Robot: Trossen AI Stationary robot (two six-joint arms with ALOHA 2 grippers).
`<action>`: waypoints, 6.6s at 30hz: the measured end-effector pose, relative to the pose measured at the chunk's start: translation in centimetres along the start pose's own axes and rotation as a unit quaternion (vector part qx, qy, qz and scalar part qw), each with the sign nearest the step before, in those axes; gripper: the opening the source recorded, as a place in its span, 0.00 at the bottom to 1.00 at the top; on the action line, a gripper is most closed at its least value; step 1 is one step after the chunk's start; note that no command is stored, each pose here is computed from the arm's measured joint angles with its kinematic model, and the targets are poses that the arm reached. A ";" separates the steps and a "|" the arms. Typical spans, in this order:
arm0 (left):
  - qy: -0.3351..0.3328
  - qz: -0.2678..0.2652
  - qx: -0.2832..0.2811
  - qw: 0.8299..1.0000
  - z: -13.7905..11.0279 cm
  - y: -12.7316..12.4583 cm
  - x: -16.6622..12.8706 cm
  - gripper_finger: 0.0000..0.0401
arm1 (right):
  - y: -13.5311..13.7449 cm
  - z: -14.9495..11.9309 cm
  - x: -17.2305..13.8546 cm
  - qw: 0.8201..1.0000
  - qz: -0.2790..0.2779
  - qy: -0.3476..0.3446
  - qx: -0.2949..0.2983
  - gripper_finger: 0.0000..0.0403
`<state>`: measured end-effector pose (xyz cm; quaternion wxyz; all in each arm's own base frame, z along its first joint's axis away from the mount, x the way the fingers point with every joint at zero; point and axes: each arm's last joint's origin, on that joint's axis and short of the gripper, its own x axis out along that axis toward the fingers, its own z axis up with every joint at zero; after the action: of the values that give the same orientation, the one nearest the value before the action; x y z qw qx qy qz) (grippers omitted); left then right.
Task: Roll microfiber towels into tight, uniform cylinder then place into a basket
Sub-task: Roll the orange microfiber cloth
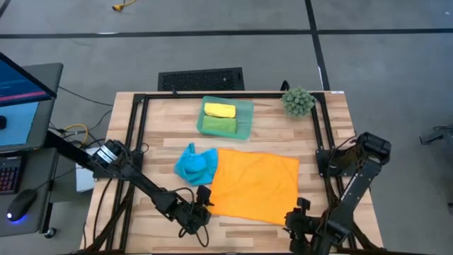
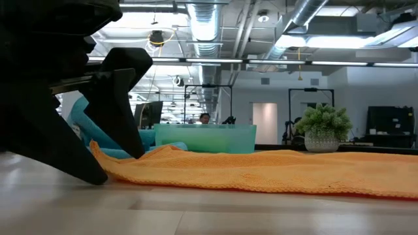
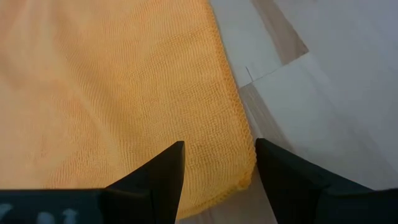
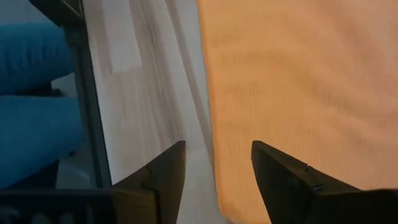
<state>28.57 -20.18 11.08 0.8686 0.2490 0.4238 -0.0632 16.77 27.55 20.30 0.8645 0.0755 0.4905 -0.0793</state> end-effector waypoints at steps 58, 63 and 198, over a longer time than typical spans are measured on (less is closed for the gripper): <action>0.020 0.011 -0.031 0.999 -0.6 0.1 0.2 0.11 | -3.0 -5.6 4.8 0.995 0.036 0.087 0.017 0.51; 0.023 0.013 -0.028 0.999 -0.7 0.1 0.2 0.01 | -3.0 -5.7 4.9 0.996 0.035 0.086 0.008 0.51; 0.015 0.064 -0.260 0.963 5.9 8.3 0.2 0.33 | -3.2 -0.1 2.9 0.954 -0.199 0.169 0.147 0.40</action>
<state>35.49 -15.87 17.13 0.8992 0.0423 0.4216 0.1086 17.50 24.27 17.54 0.7151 0.1145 0.6174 -0.3071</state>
